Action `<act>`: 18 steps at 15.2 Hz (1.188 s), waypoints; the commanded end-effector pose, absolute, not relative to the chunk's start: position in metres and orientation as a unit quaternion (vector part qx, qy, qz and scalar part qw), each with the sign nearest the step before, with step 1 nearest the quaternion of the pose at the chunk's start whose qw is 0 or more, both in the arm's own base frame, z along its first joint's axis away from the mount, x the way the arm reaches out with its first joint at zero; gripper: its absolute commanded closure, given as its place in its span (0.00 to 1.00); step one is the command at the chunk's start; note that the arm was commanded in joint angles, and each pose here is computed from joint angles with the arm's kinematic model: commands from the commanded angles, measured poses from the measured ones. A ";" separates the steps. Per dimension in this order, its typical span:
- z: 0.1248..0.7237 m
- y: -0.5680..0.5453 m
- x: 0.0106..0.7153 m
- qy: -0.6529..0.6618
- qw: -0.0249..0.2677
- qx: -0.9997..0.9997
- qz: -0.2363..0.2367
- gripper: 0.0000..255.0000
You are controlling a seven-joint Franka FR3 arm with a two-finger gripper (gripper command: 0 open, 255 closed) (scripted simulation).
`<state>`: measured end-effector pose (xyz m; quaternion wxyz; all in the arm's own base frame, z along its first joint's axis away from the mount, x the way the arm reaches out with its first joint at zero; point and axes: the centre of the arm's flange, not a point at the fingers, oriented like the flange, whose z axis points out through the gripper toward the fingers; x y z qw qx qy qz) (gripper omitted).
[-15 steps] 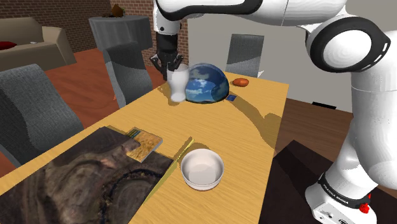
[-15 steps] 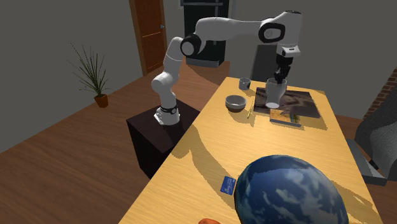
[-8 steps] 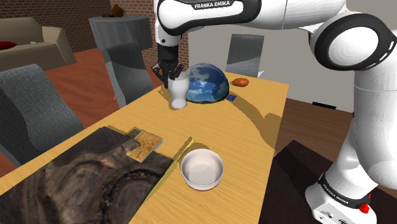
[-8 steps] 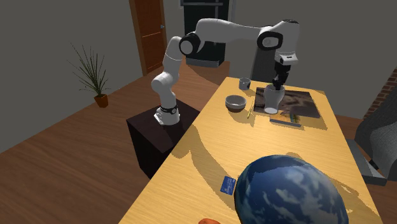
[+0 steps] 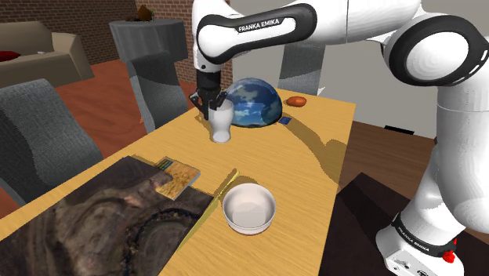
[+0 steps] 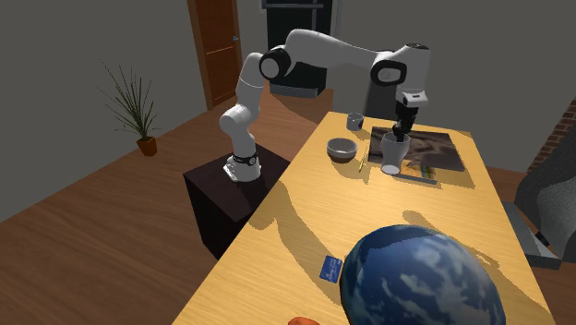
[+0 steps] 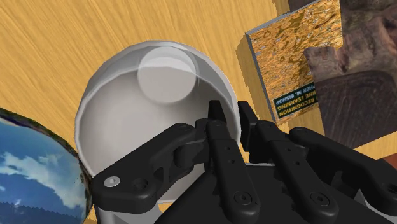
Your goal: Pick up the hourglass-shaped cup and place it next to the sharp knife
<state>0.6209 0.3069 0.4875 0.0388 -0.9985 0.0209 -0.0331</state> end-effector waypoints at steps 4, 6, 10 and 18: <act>0.462 0.307 0.620 0.021 0.039 -0.998 -0.034 1.00; 0.451 0.307 0.620 0.021 0.039 -0.998 -0.034 1.00; 0.430 0.307 0.620 0.021 0.039 -0.998 -0.034 1.00; 0.388 0.307 0.620 0.021 0.039 -0.998 -0.034 1.00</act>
